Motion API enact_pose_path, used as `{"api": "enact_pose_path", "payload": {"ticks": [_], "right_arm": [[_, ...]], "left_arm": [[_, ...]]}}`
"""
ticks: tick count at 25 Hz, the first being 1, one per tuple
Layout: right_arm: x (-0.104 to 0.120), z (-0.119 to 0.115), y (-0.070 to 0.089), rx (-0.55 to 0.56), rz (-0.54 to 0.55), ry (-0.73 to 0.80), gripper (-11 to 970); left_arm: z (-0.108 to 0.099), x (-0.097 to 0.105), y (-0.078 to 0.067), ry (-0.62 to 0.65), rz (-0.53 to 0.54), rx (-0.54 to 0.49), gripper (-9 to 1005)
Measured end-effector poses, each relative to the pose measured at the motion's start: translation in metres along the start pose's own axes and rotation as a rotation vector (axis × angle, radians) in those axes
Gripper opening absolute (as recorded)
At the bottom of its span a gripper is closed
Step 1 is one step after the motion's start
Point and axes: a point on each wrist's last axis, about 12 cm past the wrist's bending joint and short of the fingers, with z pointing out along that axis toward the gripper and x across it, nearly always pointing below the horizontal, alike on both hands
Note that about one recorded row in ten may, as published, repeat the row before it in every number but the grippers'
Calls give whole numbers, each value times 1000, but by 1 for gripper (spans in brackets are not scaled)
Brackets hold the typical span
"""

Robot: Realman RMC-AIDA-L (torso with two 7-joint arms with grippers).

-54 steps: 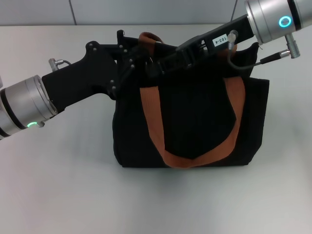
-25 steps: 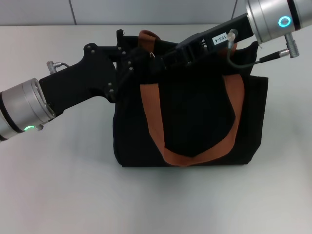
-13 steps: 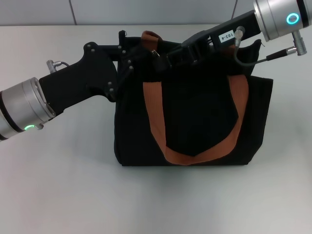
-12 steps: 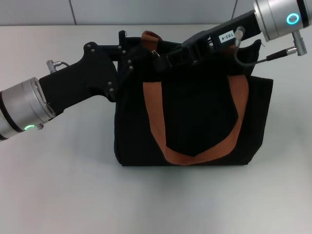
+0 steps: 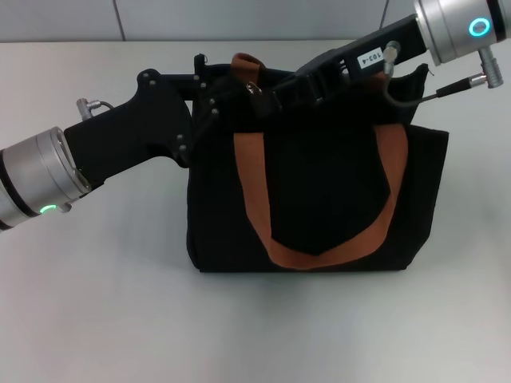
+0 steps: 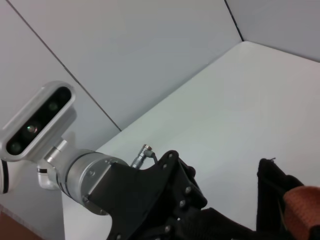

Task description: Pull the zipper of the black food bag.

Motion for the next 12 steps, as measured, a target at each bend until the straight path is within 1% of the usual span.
{"api": "enact_pose_path", "payload": {"ticks": [10, 12], "right_arm": [[-1, 0, 0, 2, 3, -11, 39], [-1, 0, -1, 7, 0, -11, 28]], "left_arm": [[0, 0, -1, -3, -1, 5, 34], [0, 0, -1, -4, 0, 5, 34]]}}
